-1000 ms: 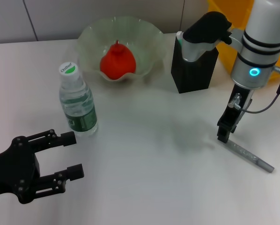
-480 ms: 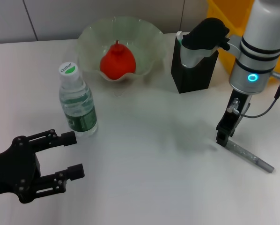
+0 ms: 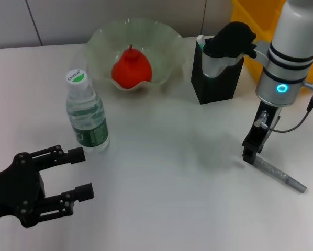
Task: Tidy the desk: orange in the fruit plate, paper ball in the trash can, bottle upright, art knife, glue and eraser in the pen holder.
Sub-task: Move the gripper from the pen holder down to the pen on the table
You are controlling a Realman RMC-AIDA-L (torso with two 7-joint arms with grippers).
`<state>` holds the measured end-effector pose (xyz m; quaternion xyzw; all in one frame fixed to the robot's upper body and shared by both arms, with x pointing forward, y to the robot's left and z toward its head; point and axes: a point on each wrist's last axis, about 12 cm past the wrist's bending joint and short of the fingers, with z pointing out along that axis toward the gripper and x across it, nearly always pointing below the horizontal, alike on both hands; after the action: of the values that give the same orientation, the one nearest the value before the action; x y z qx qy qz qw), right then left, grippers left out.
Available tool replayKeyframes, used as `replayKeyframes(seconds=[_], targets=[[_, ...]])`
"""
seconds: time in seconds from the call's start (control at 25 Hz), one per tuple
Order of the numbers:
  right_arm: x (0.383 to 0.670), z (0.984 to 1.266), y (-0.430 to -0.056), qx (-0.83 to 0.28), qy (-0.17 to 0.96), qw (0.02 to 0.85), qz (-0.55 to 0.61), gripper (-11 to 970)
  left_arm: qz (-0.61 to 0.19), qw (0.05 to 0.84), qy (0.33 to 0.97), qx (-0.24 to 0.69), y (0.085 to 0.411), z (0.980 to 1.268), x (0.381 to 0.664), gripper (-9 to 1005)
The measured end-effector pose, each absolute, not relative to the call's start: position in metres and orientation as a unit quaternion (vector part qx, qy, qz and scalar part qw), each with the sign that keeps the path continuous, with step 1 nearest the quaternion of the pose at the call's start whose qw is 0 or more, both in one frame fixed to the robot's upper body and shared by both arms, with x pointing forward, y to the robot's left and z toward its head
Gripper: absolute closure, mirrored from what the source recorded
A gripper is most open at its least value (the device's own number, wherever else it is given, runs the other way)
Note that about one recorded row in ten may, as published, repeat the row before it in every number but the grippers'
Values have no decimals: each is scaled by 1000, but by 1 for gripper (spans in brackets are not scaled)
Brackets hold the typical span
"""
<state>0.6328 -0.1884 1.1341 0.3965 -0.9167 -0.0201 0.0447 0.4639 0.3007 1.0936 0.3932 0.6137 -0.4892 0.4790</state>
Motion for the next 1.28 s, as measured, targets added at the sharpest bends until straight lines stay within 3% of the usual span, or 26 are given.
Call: replayKeyframes(seconds=[1.04, 1.28], targets=[[630, 1127, -187, 400, -915, 55, -11, 637, -492, 477, 615, 390, 301, 1092, 463, 268], [630, 1127, -187, 399, -915, 52, -7, 726, -492, 477, 615, 390, 301, 1092, 463, 268]])
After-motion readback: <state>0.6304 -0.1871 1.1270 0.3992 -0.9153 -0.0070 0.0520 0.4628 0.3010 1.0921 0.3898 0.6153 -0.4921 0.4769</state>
